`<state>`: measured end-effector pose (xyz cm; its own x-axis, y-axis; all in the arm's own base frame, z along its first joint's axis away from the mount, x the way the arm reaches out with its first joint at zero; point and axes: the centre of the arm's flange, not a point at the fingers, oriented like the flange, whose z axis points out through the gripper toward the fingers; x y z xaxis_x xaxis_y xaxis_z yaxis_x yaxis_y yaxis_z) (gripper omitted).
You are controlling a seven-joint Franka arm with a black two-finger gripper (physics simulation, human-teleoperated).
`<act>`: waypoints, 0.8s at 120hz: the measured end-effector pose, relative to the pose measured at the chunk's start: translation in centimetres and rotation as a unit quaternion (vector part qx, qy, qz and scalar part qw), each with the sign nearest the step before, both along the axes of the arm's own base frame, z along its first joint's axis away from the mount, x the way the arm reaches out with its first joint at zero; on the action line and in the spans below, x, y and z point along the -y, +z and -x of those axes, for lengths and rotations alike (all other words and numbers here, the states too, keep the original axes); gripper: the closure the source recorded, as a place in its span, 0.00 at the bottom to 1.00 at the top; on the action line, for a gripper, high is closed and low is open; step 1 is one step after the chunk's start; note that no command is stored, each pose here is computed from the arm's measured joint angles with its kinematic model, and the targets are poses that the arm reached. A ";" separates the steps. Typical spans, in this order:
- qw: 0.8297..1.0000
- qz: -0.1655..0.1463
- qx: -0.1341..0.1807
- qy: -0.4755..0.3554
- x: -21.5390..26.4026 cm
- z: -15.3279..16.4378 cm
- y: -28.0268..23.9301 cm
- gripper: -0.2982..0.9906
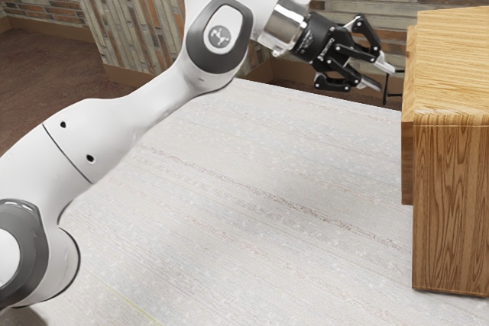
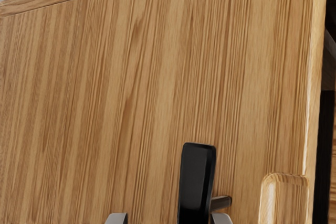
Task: Pull the drawer handle with one arm to open the drawer
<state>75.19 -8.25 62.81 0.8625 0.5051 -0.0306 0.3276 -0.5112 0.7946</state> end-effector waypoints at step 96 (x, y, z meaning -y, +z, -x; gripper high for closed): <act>0.999 -0.024 -0.040 0.015 -1.9 1.3 1.3 0.66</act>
